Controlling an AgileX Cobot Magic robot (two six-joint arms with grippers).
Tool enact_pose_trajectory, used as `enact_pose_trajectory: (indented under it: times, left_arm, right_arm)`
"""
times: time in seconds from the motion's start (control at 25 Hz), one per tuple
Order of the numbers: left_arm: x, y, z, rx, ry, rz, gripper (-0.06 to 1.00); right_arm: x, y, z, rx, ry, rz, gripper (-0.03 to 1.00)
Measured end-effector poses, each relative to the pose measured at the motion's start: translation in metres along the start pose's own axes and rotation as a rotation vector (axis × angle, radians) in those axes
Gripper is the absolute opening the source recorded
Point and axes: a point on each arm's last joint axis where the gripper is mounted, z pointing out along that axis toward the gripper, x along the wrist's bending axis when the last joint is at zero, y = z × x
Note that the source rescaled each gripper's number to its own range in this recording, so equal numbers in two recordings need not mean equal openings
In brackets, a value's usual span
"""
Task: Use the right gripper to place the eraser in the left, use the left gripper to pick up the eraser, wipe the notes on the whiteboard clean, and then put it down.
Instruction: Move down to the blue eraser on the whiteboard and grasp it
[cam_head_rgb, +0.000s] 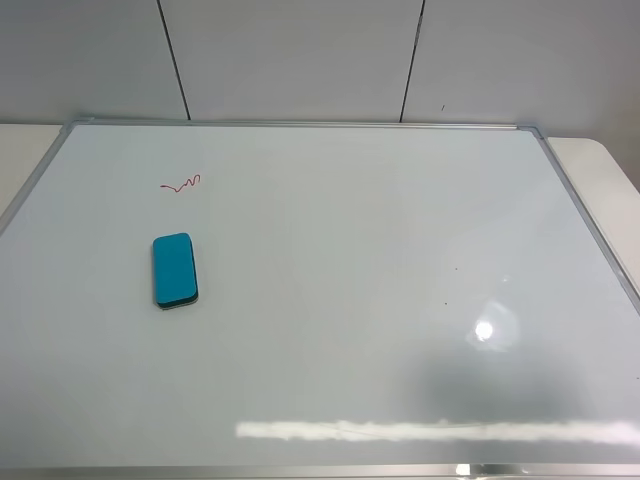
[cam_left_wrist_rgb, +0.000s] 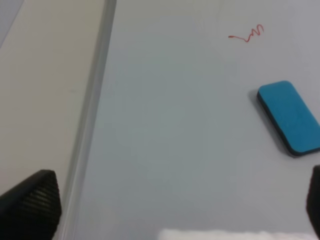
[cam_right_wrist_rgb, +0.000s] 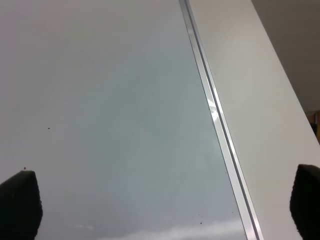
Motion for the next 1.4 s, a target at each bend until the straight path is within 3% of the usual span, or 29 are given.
enact_pose_trajectory:
  times: [0.92, 1.2, 1.4]
  left_arm:
    - [0.0, 0.003, 0.004, 0.029, 0.0, 0.001, 1.0]
    - [0.0, 0.05, 0.028, 0.134, -0.003, 0.006, 1.0]
    - [0.0, 0.083, 0.06, 0.263, -0.004, -0.007, 1.0]
  right_arm:
    - [0.0, 0.0, 0.0, -0.001, 0.0, 0.0, 1.0]
    - [0.0, 0.0, 0.0, -0.002, 0.0, 0.0, 1.0]
    - [0.0, 0.0, 0.0, -0.002, 0.0, 0.0, 1.0]
